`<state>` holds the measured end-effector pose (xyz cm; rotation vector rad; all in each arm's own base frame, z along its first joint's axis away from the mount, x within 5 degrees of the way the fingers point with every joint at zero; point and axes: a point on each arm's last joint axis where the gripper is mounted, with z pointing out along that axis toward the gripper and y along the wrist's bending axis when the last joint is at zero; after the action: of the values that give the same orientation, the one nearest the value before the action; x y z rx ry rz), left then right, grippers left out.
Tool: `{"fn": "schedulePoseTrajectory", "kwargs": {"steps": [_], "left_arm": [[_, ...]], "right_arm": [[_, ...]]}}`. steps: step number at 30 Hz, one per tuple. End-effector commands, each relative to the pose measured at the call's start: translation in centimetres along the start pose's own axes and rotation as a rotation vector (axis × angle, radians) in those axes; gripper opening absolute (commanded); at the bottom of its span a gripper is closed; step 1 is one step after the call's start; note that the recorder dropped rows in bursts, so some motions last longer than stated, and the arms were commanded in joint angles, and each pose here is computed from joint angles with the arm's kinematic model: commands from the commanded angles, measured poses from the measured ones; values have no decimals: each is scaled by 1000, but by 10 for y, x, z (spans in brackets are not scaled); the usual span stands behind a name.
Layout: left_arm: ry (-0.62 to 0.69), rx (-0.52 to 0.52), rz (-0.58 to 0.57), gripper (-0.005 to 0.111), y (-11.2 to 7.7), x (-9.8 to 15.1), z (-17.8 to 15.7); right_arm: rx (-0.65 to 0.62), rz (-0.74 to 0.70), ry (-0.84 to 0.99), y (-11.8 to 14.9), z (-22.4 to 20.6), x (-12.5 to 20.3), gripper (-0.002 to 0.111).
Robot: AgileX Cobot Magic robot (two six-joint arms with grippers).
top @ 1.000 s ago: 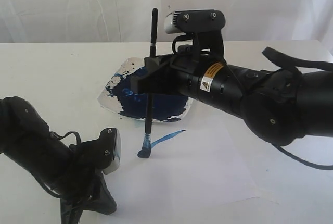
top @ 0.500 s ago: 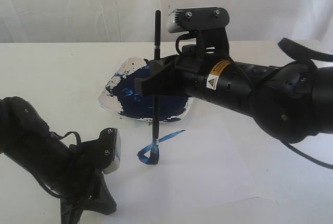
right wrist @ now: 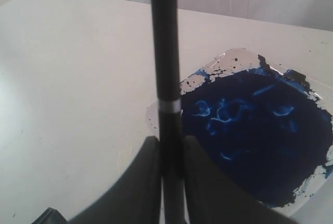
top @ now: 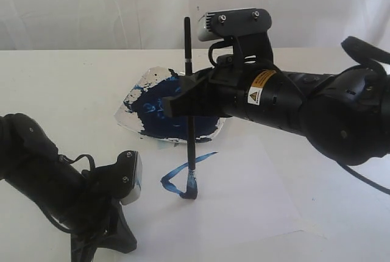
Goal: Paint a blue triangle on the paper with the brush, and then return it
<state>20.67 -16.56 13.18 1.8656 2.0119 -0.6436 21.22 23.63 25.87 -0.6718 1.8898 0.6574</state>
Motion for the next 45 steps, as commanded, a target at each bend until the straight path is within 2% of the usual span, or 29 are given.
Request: {"fn": "schedulePoseTrajectory", "kwargs": {"steps": [1,9,17,23,31,35,42,45], "left_arm": [[-7,34,1,0,-4,-2,0],[-7,34,1,0,-4,-2,0],[-7,34,1,0,-4,-2,0],[-7,35,1,0,-4,-2,0],[-8,34,-1,0,-4,-2,0],[-8,34,-1,0,-4,-2,0],[-8,34,-1,0,-4,-2,0],[-8,34,-1,0,-4,-2,0]], "right_arm": [[1,-12,2,0,-3,-1,0],[12,-37,62,-1,-3,4,0],[10,-103,50,1,-19,-6,0],[69,-84,60,-16,-32,-13,0],[75,-89,30,-18,-39,-20,0],[68,-91,-17,-17,-39,-24,0],[42,-92,-210,-14,-37,-40,0],[43,-119,-218,-15,-29,-37,0]]}}
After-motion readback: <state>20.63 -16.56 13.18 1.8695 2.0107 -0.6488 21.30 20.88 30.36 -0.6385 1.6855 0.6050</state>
